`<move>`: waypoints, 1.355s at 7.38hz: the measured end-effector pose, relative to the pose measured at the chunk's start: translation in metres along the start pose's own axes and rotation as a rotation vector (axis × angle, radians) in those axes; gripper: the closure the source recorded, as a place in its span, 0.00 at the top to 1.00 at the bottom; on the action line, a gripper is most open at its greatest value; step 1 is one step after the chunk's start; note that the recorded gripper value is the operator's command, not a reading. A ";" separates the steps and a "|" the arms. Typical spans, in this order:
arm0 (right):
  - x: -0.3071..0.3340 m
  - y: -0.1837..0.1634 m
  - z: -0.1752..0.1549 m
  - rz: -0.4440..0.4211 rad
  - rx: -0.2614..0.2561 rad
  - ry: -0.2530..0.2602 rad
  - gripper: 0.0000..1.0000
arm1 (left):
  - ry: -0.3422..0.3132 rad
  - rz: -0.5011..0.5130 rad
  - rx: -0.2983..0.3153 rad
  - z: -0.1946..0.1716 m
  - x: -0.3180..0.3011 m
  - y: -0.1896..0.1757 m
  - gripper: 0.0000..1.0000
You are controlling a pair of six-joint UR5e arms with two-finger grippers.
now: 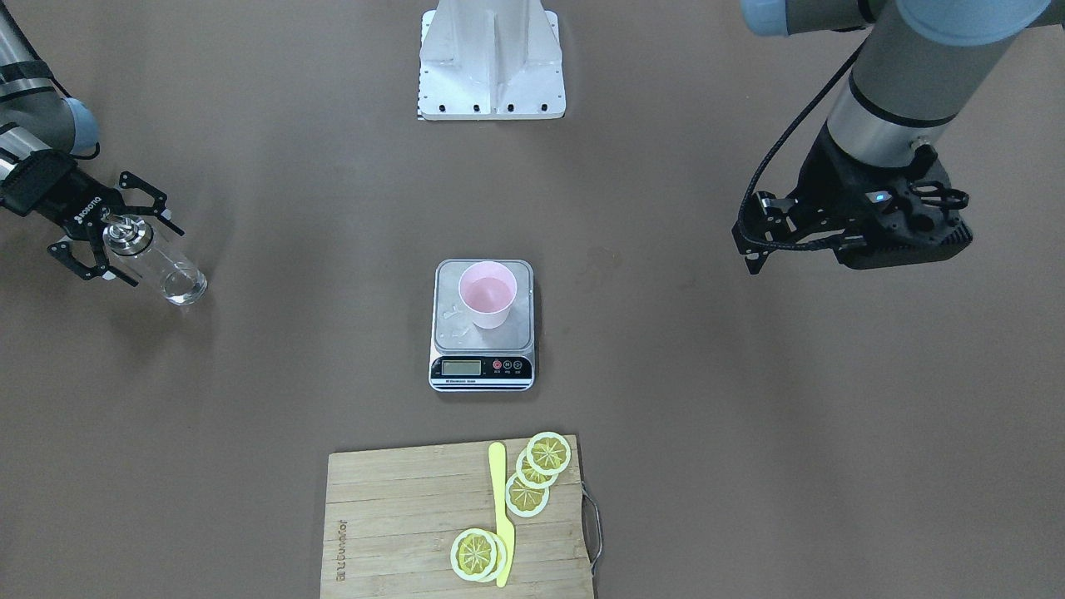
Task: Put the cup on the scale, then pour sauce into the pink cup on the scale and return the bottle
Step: 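Grasp the glass sauce bottle with the right gripper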
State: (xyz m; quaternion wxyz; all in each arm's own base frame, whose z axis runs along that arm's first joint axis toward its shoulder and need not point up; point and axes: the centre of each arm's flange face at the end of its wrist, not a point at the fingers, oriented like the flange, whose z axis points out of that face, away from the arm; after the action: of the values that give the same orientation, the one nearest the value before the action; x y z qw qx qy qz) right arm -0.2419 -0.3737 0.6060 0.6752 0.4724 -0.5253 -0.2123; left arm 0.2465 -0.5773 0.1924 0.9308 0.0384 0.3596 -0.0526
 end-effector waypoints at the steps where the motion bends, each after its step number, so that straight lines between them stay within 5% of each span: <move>1: 0.001 -0.002 0.002 -0.002 0.008 0.008 0.98 | -0.002 -0.001 0.000 0.001 0.000 0.000 0.98; 4: 0.004 -0.004 0.008 -0.008 0.040 0.019 0.95 | -0.003 -0.001 -0.001 0.001 0.000 -0.001 0.98; 10: 0.011 0.012 0.022 -0.045 0.134 -0.052 0.81 | -0.004 -0.002 -0.001 0.001 0.000 -0.002 0.98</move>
State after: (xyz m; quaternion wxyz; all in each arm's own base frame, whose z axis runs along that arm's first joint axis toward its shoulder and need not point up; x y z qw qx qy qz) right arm -0.2604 -0.3857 0.6221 0.6233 0.5228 -0.5447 -0.2039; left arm 0.2473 -0.5790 0.1934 0.9315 0.0375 0.3580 -0.0533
